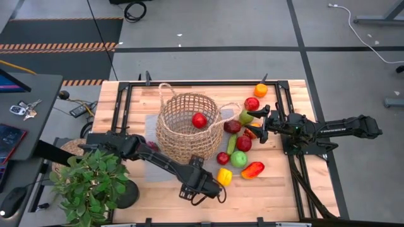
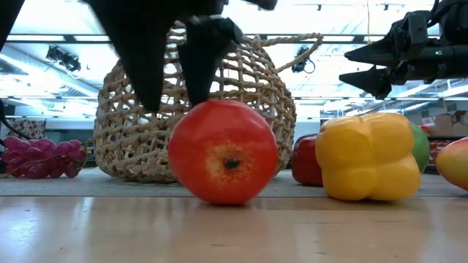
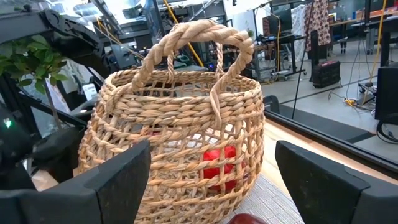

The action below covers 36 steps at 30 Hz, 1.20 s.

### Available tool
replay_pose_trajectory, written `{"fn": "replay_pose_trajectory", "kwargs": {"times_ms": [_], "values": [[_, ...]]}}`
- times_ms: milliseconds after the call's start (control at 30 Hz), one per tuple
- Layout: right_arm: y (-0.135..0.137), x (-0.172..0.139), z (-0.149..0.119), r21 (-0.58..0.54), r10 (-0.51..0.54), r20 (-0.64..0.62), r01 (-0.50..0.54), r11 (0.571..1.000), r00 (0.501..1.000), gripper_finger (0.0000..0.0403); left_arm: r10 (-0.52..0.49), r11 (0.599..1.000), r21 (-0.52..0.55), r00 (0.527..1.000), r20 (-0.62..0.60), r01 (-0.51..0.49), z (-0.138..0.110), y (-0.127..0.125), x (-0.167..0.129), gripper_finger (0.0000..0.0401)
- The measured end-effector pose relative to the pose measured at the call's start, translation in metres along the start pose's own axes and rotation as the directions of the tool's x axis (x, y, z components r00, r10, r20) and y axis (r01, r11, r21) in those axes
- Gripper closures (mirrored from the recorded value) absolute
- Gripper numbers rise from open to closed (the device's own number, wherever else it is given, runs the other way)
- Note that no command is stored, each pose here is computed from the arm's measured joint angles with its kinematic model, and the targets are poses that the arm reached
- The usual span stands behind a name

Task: Build produce basket
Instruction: Put the red apple into the brown basket

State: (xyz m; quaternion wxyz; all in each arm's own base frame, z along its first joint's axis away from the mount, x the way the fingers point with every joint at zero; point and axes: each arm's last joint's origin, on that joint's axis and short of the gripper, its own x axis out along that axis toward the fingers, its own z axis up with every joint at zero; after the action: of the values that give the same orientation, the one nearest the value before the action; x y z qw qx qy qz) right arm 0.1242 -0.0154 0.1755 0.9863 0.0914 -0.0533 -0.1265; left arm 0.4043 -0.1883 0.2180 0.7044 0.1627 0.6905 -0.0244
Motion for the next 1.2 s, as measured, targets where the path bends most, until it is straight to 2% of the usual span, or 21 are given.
{"fn": "replay_pose_trajectory", "kwargs": {"times_ms": [200, 433, 600, 867, 1200], "values": [[0.000, 0.000, 0.000, 0.001, 0.001, 0.004, -0.001, 1.000, 1.000, 0.0055, -0.039, 0.979, -0.195, 0.996, 0.077, 0.053, 0.003, 0.002, -0.010, 0.0047], [0.000, 0.000, 0.000, 0.001, 0.000, 0.004, 0.000, 1.000, 1.000, 0.0055, -0.079, 0.956, -0.263, 0.976, 0.204, 0.132, 0.014, -0.007, -0.013, 0.0047], [0.000, 0.000, 0.001, 0.001, 0.001, 0.005, -0.001, 1.000, 1.000, 0.0055, -0.103, 0.919, -0.350, 0.968, 0.227, 0.180, 0.016, -0.008, -0.014, 0.0047], [0.000, 0.000, 0.001, 0.001, 0.001, 0.005, -0.001, 1.000, 1.000, 0.0055, -0.079, 0.904, -0.376, 0.943, 0.324, 0.206, 0.025, -0.018, -0.005, 0.0047], [0.000, 0.000, 0.001, 0.001, 0.001, 0.005, -0.001, 1.000, 1.000, 0.0055, -0.060, 0.901, -0.402, 0.966, 0.252, 0.160, 0.017, -0.026, 0.024, 0.0047]]}}
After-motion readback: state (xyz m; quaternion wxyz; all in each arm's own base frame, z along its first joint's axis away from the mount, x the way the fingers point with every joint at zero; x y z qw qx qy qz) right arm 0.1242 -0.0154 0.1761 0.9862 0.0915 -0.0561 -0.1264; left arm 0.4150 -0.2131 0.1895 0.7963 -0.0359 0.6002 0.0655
